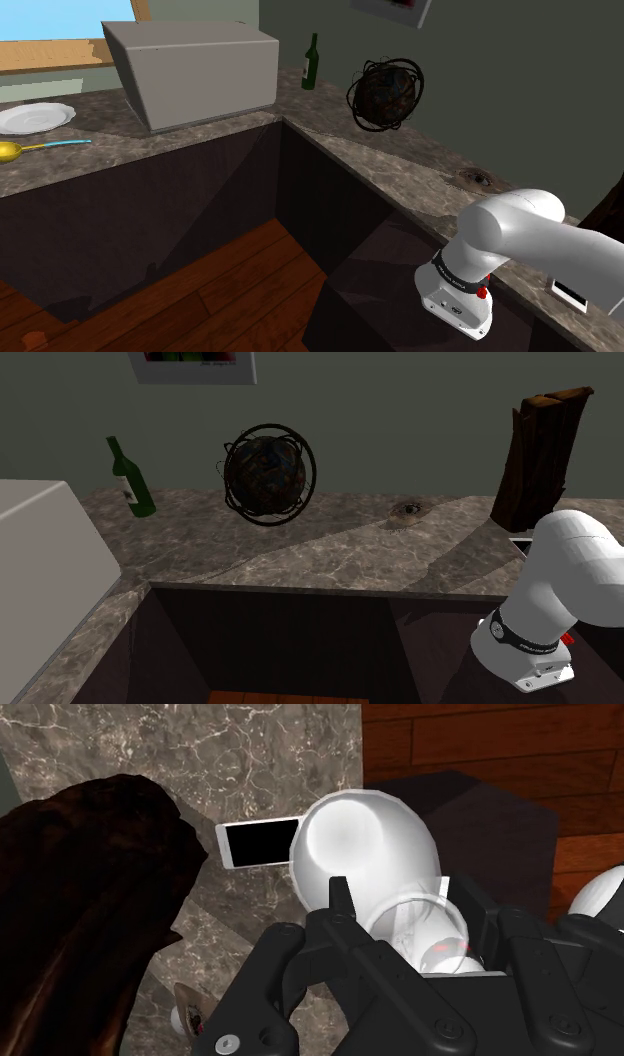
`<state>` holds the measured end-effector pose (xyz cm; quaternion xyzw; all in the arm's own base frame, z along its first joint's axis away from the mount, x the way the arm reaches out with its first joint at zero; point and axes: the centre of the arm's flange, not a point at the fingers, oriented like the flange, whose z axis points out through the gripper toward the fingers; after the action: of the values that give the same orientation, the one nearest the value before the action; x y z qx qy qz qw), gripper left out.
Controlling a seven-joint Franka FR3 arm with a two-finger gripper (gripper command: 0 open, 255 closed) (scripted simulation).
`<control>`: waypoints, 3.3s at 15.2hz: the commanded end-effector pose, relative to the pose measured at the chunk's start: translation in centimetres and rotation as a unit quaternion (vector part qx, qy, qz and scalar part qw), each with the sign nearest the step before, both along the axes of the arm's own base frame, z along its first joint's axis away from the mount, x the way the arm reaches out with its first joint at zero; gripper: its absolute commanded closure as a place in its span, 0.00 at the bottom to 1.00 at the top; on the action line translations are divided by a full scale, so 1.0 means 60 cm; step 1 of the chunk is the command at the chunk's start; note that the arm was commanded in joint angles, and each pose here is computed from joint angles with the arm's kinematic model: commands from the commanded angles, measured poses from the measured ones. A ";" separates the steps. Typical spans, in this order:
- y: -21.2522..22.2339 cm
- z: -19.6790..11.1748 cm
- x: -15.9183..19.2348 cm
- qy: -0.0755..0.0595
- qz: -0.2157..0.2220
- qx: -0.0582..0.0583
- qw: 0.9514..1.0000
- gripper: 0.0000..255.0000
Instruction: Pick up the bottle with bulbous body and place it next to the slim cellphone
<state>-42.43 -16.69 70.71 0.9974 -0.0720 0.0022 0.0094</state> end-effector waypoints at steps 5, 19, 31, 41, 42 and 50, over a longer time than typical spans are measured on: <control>0.000 -0.052 0.000 0.000 0.000 0.000 1.000 1.00; 0.000 -0.175 0.000 0.000 0.000 0.000 1.000 1.00; 0.000 -0.281 0.000 0.000 0.000 0.000 1.000 1.00; 0.000 -0.369 0.000 0.000 0.000 0.000 1.000 1.00; 0.000 -0.378 0.000 0.000 0.000 0.000 1.000 1.00; 0.000 -0.444 0.000 0.000 0.000 0.000 1.000 1.00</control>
<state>-42.44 -16.67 44.44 0.9974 -0.0720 0.0013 0.0087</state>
